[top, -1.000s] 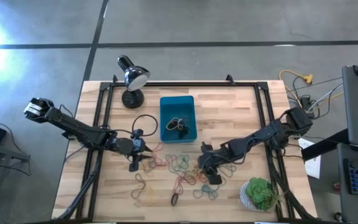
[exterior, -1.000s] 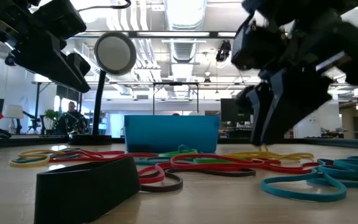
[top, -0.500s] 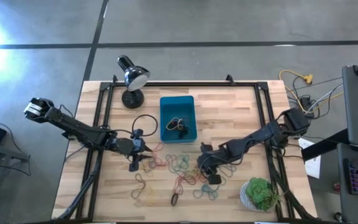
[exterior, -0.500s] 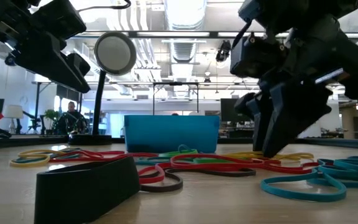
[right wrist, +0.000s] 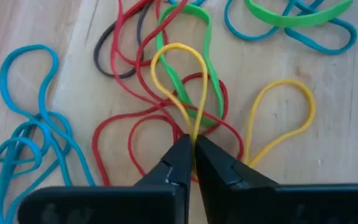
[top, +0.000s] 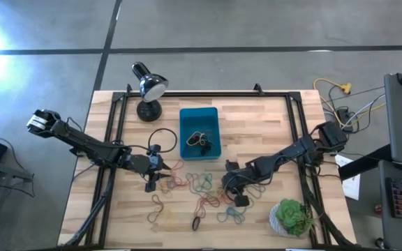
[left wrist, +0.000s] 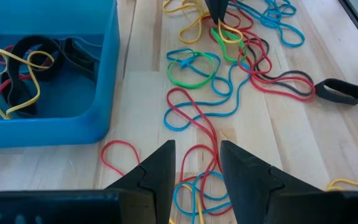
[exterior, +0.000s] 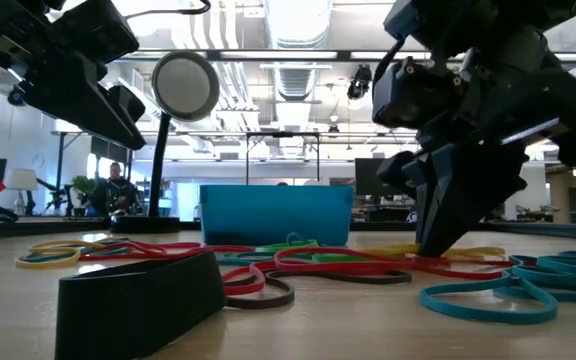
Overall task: Pick and place rubber bands into bin
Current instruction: Put the yellow rubber band into the blue bin
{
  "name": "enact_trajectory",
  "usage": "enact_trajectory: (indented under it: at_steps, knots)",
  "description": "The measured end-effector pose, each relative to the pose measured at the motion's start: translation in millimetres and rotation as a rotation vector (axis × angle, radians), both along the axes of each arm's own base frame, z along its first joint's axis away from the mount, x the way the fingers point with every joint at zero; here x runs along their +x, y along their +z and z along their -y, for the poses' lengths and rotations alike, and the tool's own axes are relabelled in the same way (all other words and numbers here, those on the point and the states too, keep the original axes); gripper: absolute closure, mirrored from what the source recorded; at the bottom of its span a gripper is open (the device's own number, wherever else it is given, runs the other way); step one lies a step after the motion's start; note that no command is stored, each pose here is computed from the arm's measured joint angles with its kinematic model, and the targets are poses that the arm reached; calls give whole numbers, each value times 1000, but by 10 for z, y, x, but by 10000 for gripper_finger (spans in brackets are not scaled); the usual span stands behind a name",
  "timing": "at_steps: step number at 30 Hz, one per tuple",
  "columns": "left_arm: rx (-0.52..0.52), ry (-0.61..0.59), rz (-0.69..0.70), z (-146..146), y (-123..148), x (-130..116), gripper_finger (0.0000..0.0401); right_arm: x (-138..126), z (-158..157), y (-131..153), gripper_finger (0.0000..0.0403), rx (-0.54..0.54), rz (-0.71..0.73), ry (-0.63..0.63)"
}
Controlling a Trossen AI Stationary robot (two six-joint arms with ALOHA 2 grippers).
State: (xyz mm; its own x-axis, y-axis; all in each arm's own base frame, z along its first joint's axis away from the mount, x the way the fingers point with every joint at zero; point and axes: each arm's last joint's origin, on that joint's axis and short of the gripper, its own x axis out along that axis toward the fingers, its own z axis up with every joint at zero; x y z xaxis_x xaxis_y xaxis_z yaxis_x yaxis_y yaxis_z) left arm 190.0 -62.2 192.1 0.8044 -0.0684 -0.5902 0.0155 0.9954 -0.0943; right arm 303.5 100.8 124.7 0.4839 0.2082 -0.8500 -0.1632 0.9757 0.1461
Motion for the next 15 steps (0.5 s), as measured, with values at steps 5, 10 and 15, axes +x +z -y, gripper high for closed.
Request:
enact_trajectory:
  at_steps: [5,10,15]
  knots:
    - [-1,0,0,0,0,0,289,-24,16,141,394,-8,38,-10]
    - [0,1,1,0,0,0,289,-71,32,354,394,8,93,-11]
    - [2,4,1,-1,0,0,289,-163,62,615,394,27,152,-12]
